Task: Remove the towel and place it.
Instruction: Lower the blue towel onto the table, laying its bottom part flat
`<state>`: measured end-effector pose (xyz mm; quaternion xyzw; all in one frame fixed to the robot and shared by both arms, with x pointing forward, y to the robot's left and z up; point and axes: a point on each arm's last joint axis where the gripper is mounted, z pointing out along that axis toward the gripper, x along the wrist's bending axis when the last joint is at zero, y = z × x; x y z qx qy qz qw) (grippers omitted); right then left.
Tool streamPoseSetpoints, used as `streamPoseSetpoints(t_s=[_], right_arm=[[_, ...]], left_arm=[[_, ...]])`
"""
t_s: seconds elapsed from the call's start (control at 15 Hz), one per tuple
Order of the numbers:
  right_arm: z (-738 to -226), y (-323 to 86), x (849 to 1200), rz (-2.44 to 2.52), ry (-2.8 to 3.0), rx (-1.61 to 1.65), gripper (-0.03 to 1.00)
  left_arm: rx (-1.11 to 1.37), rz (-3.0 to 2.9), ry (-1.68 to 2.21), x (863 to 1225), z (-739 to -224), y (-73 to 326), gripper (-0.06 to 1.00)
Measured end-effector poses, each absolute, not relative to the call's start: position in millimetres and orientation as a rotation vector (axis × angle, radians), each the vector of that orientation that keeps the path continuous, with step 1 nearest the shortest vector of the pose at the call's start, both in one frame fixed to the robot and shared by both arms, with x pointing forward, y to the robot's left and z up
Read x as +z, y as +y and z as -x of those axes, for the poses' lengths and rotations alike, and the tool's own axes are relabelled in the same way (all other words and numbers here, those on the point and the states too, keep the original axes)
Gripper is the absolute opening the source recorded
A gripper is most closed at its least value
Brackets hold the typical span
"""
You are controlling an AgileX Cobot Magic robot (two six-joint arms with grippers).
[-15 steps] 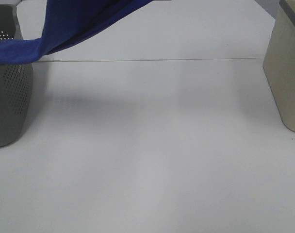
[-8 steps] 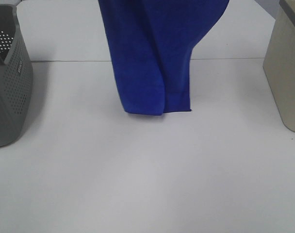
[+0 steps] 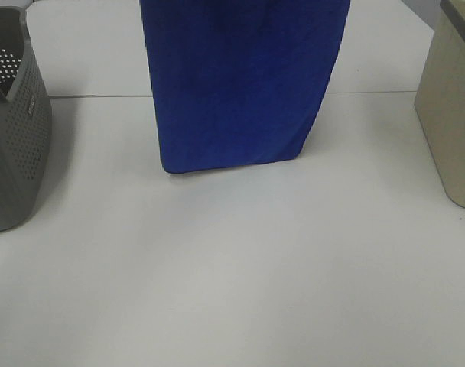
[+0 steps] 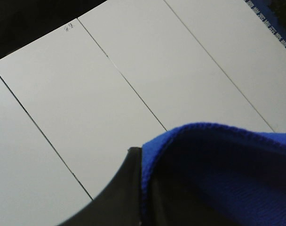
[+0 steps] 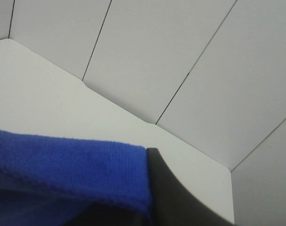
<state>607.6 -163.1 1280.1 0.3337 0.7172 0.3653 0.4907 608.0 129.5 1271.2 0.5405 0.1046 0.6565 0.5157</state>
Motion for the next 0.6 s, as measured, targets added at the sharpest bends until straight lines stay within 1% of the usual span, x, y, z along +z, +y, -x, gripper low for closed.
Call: streamPoseSetpoints(t_s=[0.27, 0.53, 0.6], right_arm=[[-631, -151, 1266, -0.755, 1.699, 0.934, 0.01], [-674, -132, 1235, -0.662, 1.604, 1.028, 0.01], [-690, -131, 1225, -0.639, 1.529, 1.093, 0.01]], left_arm=[[1.614, -1.284, 0.325, 1263, -645, 147, 0.00], [1.669, -1.196, 0.339, 1247, -689, 156, 0.00], [1.687, -1.167, 0.342, 1235, -711, 157, 0.00]])
